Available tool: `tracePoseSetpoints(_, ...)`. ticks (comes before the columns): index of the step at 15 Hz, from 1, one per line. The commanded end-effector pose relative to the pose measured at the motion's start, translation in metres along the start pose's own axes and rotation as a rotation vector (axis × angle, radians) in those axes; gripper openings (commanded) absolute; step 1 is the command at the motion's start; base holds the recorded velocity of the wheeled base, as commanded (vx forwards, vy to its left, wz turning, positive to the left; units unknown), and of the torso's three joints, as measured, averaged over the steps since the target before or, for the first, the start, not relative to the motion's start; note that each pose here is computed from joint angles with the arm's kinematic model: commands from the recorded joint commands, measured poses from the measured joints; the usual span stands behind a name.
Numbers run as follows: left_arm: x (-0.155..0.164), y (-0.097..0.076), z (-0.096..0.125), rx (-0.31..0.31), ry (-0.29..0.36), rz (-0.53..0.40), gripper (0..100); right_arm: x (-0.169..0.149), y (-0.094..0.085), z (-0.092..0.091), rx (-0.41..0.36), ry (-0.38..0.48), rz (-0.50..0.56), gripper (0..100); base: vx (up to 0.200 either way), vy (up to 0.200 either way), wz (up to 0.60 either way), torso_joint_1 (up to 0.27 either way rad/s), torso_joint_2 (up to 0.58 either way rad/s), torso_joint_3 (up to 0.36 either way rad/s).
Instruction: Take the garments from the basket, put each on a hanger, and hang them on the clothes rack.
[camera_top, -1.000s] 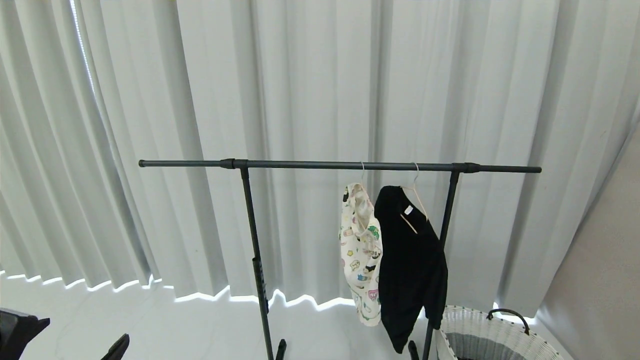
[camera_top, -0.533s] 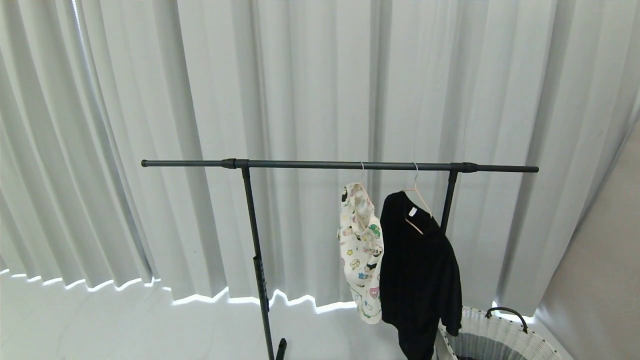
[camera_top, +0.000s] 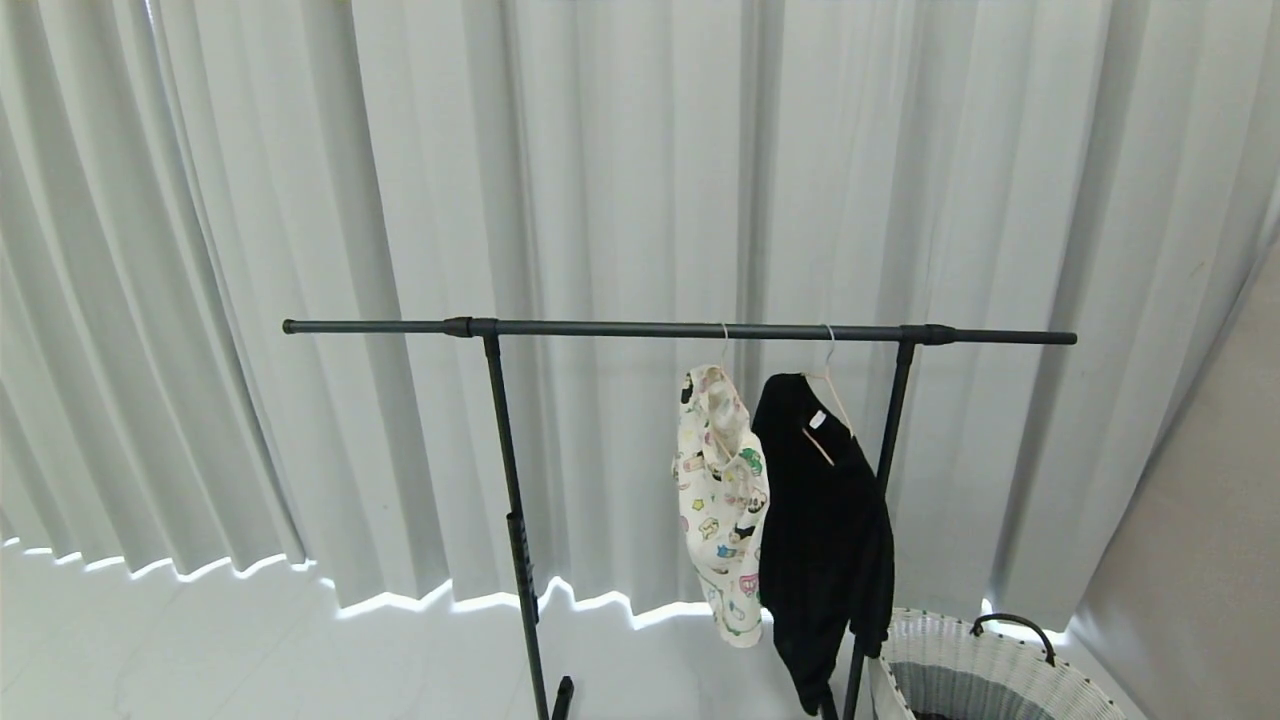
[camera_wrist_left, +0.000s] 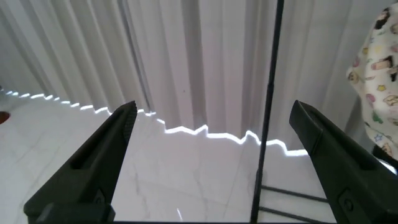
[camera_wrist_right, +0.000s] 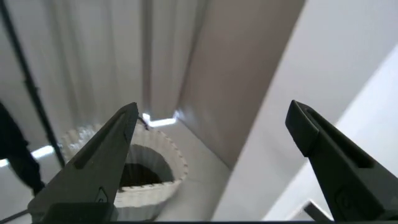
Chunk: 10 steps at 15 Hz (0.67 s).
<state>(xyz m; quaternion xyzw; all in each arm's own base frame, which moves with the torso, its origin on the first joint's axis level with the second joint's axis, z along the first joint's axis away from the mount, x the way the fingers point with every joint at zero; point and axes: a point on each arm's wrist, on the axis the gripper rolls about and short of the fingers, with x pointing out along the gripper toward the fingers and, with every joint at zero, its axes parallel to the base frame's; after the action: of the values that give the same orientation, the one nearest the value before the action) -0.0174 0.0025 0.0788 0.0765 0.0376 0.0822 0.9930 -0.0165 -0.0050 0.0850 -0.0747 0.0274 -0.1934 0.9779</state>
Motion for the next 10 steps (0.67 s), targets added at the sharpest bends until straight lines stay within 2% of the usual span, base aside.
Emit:
tracePoseSetpoints(1,-0.0054,0.0002,-0.0018,-0.03,-0.093,-0.082,100,-0.0002,0.0028,0.0012,0.028,-0.029,0.129,100,0.0,0.0,0.0,0.0,0.0,0.0)
tracePoseSetpoints(2,-0.0055,-0.0007,-0.0017,-0.065,-0.096,-0.122,100,-0.0005,0.0045,0.0013,0.044,-0.037,0.205,100,0.0,0.0,0.0,0.0,0.0,0.0)
tracePoseSetpoints(3,-0.0054,-0.0015,-0.003,-0.145,-0.08,-0.152,100,-0.0012,0.0076,-0.0012,0.079,-0.017,0.333,100,0.0,0.0,0.0,0.0,0.0,0.0)
tracePoseSetpoints(4,-0.0054,-0.0016,-0.0038,-0.154,-0.071,-0.151,100,-0.0016,0.0088,-0.0061,0.075,0.029,0.362,100,0.0,0.0,0.0,0.0,0.0,0.0)
tracePoseSetpoints(10,-0.0054,-0.0016,-0.0039,-0.149,-0.07,-0.151,100,-0.0016,0.0088,-0.0061,0.07,0.028,0.361,100,0.0,0.0,0.0,0.0,0.0,0.0)
